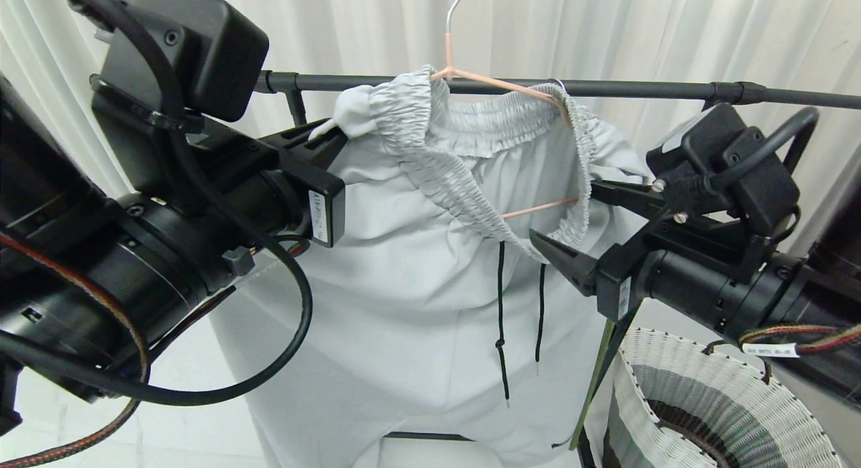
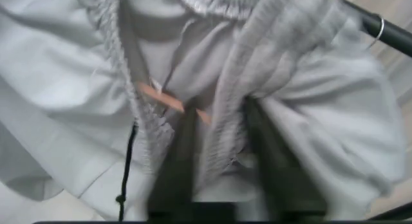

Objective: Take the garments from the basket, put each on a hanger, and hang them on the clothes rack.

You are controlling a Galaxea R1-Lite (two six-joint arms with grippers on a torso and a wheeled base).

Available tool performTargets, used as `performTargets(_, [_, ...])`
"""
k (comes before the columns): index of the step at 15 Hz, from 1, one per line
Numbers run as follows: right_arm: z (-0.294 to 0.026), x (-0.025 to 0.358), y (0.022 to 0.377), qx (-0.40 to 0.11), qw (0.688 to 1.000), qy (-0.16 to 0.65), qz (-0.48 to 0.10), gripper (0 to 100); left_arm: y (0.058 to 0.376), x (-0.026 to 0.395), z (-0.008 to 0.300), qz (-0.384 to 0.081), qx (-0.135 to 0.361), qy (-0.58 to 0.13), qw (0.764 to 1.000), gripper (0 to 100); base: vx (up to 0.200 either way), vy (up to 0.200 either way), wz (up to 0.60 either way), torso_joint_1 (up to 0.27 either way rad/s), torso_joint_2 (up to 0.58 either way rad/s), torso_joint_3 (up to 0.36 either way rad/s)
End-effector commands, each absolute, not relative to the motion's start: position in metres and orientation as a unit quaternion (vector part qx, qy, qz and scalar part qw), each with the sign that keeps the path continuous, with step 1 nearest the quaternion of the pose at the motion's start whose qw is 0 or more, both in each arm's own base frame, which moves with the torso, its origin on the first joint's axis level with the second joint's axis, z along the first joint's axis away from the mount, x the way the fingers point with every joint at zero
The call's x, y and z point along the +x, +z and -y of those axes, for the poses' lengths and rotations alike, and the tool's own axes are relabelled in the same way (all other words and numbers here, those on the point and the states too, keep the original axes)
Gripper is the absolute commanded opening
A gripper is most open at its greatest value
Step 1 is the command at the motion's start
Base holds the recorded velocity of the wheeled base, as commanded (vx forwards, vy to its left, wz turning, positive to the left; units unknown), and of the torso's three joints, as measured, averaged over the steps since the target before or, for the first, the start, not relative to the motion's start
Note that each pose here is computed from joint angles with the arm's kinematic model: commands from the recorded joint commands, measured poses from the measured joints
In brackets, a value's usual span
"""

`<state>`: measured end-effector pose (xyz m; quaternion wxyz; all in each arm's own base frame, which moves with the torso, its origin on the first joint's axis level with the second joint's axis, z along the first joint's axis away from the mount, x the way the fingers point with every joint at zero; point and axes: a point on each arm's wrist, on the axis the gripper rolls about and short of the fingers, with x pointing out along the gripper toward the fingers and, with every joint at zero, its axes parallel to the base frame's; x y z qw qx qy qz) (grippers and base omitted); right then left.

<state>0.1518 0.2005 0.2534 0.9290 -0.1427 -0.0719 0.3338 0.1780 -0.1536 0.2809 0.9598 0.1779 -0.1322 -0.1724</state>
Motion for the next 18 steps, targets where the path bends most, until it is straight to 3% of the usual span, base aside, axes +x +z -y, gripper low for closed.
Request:
performTargets(1, [-0.189, 0.146, 0.255, -0.142, 0.931, 0.329, 0.076, 100, 0.282, 0.175, 0.152, 0.135, 0.177, -0.174, 0.959, 0, 0.0, 0.0, 0.0, 0.0, 0.0, 0.0])
performTargets(6, [-0.176, 0.155, 0.259, -0.157, 0.938, 0.297, 0.082, 100, 0.274, 0.163, 0.146, 0.145, 0.205, -0.22, 0.943, 0, 0.0, 0.0, 0.0, 0.0, 0.0, 0.0])
performTargets(13, [-0.173, 0.158, 0.268, -0.179, 0.937, 0.289, 0.084, 100, 0.259, 0.154, 0.137, 0.13, 0.216, -0.229, 0.94, 0, 0.0, 0.0, 0.0, 0.0, 0.0, 0.0])
performTargets(18, [-0.179, 0.164, 0.276, -0.215, 0.928, 0.303, 0.04, 100, 0.253, 0.149, 0.14, 0.14, 0.24, -0.271, 0.922, 0, 0.0, 0.0, 0.0, 0.0, 0.0, 0.0])
